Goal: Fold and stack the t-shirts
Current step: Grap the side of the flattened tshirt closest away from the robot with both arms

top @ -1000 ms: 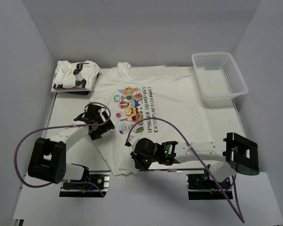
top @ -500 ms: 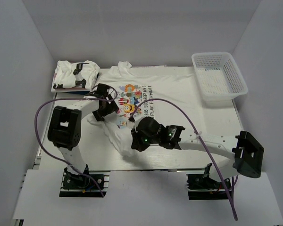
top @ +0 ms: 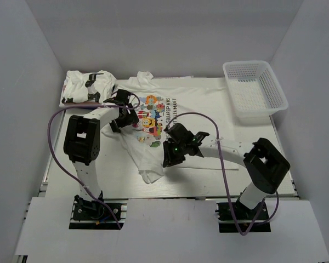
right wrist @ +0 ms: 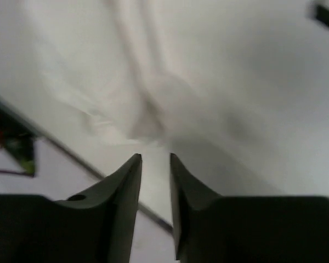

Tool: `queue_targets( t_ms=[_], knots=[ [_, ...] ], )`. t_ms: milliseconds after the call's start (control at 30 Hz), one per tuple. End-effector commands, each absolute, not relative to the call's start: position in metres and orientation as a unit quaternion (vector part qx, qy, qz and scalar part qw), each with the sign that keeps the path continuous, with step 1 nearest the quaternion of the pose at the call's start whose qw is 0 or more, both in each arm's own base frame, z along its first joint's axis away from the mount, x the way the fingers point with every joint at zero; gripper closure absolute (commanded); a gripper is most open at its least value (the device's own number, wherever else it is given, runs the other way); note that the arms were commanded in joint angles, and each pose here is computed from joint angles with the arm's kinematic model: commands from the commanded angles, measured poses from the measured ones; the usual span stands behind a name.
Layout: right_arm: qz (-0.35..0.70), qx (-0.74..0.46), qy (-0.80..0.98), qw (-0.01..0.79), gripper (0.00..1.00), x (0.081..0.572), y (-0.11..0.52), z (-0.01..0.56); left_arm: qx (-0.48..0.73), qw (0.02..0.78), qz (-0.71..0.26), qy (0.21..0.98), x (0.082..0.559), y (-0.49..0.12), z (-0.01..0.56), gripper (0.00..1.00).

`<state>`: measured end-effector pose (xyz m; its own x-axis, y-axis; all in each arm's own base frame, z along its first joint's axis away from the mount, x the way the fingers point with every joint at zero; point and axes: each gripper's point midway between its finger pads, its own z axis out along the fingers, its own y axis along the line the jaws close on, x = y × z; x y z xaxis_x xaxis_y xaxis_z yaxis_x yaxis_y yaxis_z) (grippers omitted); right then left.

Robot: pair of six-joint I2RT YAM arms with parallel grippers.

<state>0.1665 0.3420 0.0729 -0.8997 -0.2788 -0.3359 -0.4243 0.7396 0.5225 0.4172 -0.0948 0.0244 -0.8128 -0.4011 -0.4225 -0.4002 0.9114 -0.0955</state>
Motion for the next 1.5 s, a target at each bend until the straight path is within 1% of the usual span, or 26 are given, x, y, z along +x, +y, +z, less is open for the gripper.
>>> queue_targets(
  t_ms=[0,33,67,133,200,233,267,333,367,400,467,500,533,567,633,667,767,1000,1133,1200,1233,1267,1333,1367,1433,1467],
  knots=[
    [0.212,-0.144,0.955,0.149,0.64,0.193,0.306,0.057,-0.188,0.269,-0.001,0.945,0.428,-0.087,0.064,0.0],
    [0.174,-0.129,0.958,0.189,0.61,0.209,0.295,0.057,-0.184,0.282,-0.005,0.941,0.432,-0.087,0.075,0.0],
    [0.153,-0.115,0.954,0.231,0.53,0.225,0.286,0.068,-0.176,0.283,-0.003,0.943,0.432,-0.087,0.076,0.0],
    [0.129,-0.088,0.942,0.296,0.42,0.245,0.272,0.092,-0.171,0.31,-0.002,0.935,0.441,-0.084,0.097,0.0],
    [0.097,-0.073,0.934,0.337,0.36,0.258,0.256,0.104,-0.166,0.321,-0.005,0.932,0.445,-0.085,0.114,0.0],
    [0.093,-0.076,0.93,0.348,0.31,0.26,0.253,0.109,-0.164,0.316,-0.01,0.935,0.441,-0.087,0.116,0.0],
    [0.081,-0.076,0.929,0.353,0.28,0.261,0.247,0.107,-0.159,0.324,-0.021,0.932,0.436,-0.092,0.131,0.0],
    [0.065,-0.063,0.929,0.358,0.24,0.266,0.234,0.105,-0.148,0.318,-0.042,0.936,0.416,-0.099,0.134,0.0],
    [0.053,-0.059,0.932,0.354,0.24,0.264,0.227,0.1,-0.138,0.333,-0.068,0.93,0.412,-0.105,0.142,0.0],
    [0.045,-0.055,0.932,0.355,0.2,0.262,0.221,0.097,-0.128,0.338,-0.099,0.927,0.386,-0.109,0.15,0.0],
    [0.036,-0.035,0.935,0.351,0.18,0.265,0.207,0.09,-0.14,0.36,-0.145,0.911,0.364,-0.115,0.161,0.0],
    [0.034,-0.03,0.935,0.352,0.16,0.266,0.203,0.09,-0.139,0.33,-0.165,0.919,0.334,-0.118,0.137,0.0],
    [0.029,-0.019,0.937,0.348,0.16,0.266,0.191,0.082,-0.133,0.356,-0.198,0.904,0.316,-0.123,0.157,0.0],
    [0.037,-0.017,0.937,0.346,0.16,0.266,0.19,0.082,-0.142,0.325,-0.224,0.908,0.29,-0.128,0.133,0.0],
    [0.036,-0.015,0.939,0.343,0.14,0.265,0.182,0.077,-0.135,0.313,-0.263,0.903,0.264,-0.138,0.125,0.0],
    [0.035,-0.006,0.941,0.337,0.13,0.266,0.176,0.075,-0.126,0.295,-0.295,0.9,0.241,-0.147,0.116,0.0],
    [0.046,0.015,0.943,0.329,0.1,0.266,0.165,0.073,-0.122,0.271,-0.342,0.892,0.218,-0.167,0.108,0.0],
    [0.114,0.027,0.945,0.304,0.1,0.259,0.17,0.064,-0.079,0.205,-0.3,0.929,0.197,-0.191,0.074,0.0],
    [0.127,0.023,0.947,0.293,0.1,0.259,0.17,0.059,-0.05,0.167,-0.268,0.947,0.187,-0.205,0.049,0.0],
    [0.125,0.025,0.948,0.292,0.1,0.259,0.167,0.059,-0.034,0.161,-0.25,0.954,0.187,-0.214,0.042,0.12],
    [0.123,0.028,0.949,0.29,0.1,0.259,0.164,0.058,-0.034,0.158,-0.233,0.959,0.188,-0.214,0.042,0.21],
    [0.123,0.031,0.949,0.289,0.1,0.256,0.162,0.057,-0.026,0.153,-0.222,0.963,0.184,-0.215,0.04,0.48],
    [0.124,0.035,0.947,0.296,0.1,0.258,0.159,0.059,-0.042,0.158,-0.184,0.969,0.192,-0.209,0.043,0.84],
    [0.124,0.037,0.946,0.298,0.1,0.258,0.157,0.058,-0.055,0.139,-0.152,0.977,0.181,-0.199,0.04,1.0],
    [0.121,0.041,0.946,0.297,0.1,0.256,0.154,0.054,-0.077,0.151,-0.113,0.979,0.183,-0.186,0.049,1.0],
    [0.121,0.04,0.946,0.299,0.1,0.256,0.153,0.053,-0.1,0.139,-0.087,0.981,0.173,-0.173,0.053,1.0]
  ],
)
